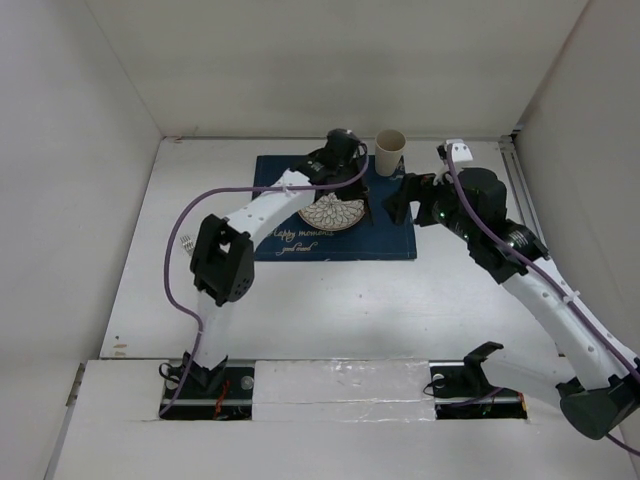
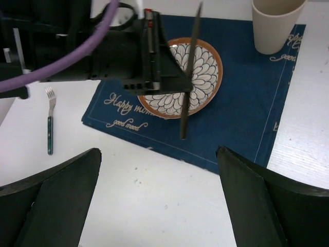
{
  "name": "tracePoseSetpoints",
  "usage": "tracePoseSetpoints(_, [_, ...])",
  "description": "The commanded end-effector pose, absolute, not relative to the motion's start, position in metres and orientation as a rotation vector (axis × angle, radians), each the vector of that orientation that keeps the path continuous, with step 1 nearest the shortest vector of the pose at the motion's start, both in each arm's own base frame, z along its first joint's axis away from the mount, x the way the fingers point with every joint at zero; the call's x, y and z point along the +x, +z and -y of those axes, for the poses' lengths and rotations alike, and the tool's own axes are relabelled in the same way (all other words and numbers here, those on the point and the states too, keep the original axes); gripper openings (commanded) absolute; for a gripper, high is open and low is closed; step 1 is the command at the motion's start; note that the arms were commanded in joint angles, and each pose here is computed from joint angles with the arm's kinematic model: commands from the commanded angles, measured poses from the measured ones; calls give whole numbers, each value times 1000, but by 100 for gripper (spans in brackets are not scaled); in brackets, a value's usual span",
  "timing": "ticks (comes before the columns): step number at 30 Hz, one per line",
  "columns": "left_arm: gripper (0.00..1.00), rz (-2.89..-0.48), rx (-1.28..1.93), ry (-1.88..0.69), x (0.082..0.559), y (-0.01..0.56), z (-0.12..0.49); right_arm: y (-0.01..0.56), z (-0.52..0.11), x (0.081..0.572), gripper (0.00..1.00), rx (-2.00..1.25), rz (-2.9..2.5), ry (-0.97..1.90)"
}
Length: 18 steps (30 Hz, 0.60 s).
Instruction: Set the dinner table for one person
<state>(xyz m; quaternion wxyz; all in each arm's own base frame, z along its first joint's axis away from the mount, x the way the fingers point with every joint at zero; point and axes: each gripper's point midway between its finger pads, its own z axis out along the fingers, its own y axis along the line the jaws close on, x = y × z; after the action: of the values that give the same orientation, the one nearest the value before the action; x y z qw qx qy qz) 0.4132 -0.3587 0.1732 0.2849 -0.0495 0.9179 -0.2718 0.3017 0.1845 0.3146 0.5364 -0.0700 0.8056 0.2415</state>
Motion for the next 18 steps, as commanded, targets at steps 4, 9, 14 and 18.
tracePoseSetpoints(4, [0, -2409, -76, -909, 416, 180, 422, 334, -176, 292, 100, -155, -1889, 593])
tracePoseSetpoints(9, [0, -2431, -31, -959, 407, 162, 447, 337, -176, 289, 100, -162, -1898, 600])
tracePoseSetpoints(14, [0, -2441, 21, -1006, 405, 148, 462, 335, -174, 285, 100, -163, -1907, 597])
tracePoseSetpoints(18, [0, -2464, 48, -1047, 403, 131, 471, 335, -174, 285, 100, -163, -1907, 597])
